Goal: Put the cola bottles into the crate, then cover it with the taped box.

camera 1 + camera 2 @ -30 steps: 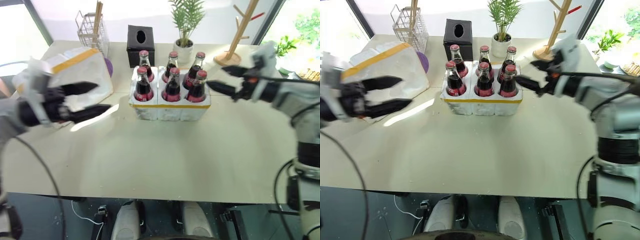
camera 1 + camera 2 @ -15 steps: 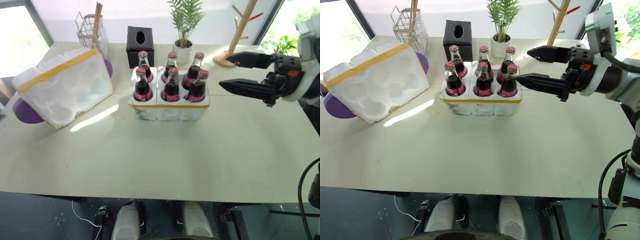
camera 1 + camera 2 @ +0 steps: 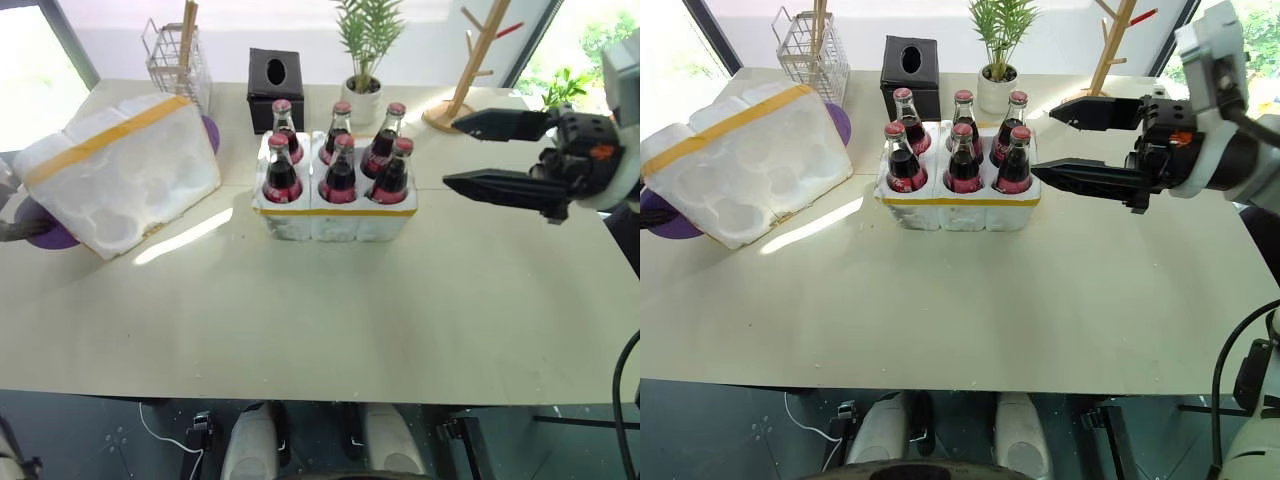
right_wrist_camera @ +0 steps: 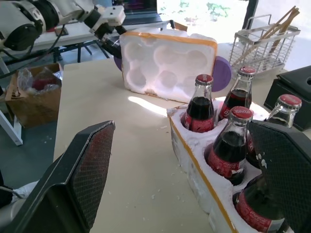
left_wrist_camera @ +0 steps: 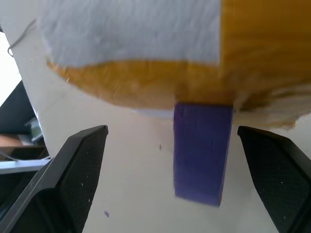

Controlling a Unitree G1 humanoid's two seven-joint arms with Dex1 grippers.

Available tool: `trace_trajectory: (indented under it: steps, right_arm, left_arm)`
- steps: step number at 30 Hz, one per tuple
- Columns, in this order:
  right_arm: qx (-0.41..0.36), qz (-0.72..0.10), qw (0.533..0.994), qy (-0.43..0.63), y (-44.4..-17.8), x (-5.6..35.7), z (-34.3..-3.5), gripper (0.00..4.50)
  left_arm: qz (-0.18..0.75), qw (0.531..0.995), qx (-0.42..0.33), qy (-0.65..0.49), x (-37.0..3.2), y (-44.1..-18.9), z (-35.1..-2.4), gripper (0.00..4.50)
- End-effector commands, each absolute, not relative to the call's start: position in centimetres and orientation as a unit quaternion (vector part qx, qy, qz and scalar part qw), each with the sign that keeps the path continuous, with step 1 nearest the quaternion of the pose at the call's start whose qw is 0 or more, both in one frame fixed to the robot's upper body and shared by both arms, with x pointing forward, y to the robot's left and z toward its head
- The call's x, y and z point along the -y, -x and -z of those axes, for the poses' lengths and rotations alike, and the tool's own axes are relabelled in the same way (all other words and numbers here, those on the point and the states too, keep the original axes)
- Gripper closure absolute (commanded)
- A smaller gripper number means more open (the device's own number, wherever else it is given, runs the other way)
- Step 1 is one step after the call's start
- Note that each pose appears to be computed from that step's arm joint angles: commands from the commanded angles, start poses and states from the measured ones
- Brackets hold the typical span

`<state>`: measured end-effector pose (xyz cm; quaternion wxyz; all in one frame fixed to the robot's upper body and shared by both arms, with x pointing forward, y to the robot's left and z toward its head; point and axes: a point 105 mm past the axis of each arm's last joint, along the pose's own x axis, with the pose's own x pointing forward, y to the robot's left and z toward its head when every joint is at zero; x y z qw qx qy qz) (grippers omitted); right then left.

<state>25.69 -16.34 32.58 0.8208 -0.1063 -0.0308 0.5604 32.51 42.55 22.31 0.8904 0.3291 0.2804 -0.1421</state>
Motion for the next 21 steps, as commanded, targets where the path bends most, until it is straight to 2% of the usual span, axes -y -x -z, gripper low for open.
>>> trace_trajectory:
  steps: [1,6,11,12,13,19,20,21]
  right_arm:
    - [0.054,-0.562,0.816,0.126,-24.2,16.5,-33.8,0.05]
    - [0.061,-0.550,0.822,0.136,-23.9,16.7,-34.1,0.05]
    - [0.065,-0.540,0.828,0.136,-23.8,16.8,-34.1,0.05]
    - [0.065,-0.539,0.829,0.136,-23.7,16.8,-34.0,0.00]
    - [0.064,-0.538,0.829,0.136,-23.7,16.8,-33.9,0.00]
    - [0.065,-0.534,0.831,0.140,-23.7,16.9,-33.7,0.00]
    - [0.061,-0.532,0.834,0.136,-23.8,17.0,-33.7,0.00]
    - [0.056,-0.529,0.836,0.131,-23.9,17.2,-33.6,0.00]
  left_arm:
    - [0.132,0.886,-0.288,-0.337,-42.7,-32.7,-22.4,0.00]
    - [0.130,0.879,-0.311,-0.338,-42.5,-33.1,-20.8,0.00]
    - [0.126,0.894,-0.290,-0.317,-41.7,-34.2,-20.5,0.00]
    - [0.126,0.896,-0.288,-0.313,-41.6,-34.3,-20.5,0.52]
    - [0.130,0.896,-0.289,-0.311,-41.5,-34.4,-20.4,0.80]
    - [0.140,0.898,-0.293,-0.296,-41.1,-34.4,-19.8,3.84]
    - [0.139,0.898,-0.295,-0.297,-41.2,-34.4,-19.7,4.12]
    - [0.138,0.898,-0.293,-0.298,-41.2,-34.4,-19.7,4.18]
